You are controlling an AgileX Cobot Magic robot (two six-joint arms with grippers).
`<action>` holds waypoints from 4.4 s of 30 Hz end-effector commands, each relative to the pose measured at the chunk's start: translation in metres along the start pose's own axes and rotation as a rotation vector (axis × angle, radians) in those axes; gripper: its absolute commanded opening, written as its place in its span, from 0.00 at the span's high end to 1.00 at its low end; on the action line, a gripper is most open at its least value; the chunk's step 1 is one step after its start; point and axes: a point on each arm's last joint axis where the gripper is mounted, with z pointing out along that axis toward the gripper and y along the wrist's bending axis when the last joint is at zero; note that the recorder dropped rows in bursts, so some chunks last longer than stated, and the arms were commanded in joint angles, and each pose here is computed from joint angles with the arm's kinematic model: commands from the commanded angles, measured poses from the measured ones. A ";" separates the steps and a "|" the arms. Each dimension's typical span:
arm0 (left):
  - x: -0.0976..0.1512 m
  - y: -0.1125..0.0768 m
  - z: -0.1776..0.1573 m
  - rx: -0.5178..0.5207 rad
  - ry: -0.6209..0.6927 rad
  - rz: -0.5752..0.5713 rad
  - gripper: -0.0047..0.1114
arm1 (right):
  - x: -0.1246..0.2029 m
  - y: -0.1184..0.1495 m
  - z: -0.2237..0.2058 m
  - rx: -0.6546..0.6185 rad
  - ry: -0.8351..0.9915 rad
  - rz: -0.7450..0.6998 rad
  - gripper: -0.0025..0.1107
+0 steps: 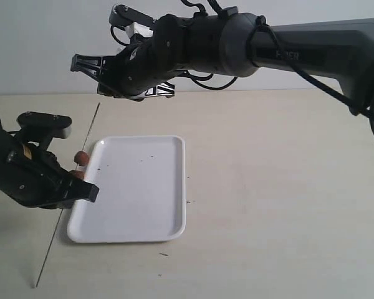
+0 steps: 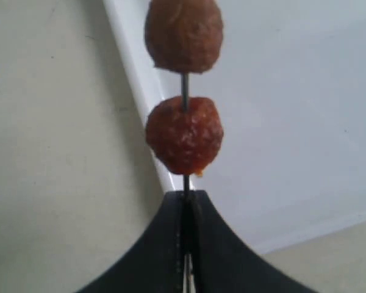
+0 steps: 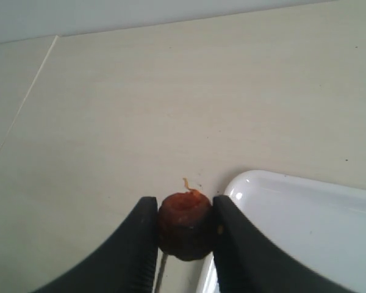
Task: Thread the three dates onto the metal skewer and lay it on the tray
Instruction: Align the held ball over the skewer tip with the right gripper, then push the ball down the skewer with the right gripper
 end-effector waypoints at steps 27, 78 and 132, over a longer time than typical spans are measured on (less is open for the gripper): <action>-0.005 -0.004 -0.003 0.055 -0.043 0.014 0.96 | -0.006 0.003 -0.004 -0.016 -0.046 -0.025 0.72; -0.010 -0.006 -0.020 0.072 -0.111 0.013 0.96 | -0.011 0.008 -0.006 -0.058 -0.096 0.042 0.72; -0.026 -0.006 -0.024 0.074 -0.264 -0.037 0.96 | 0.005 0.031 -0.015 -0.069 0.002 -0.059 0.78</action>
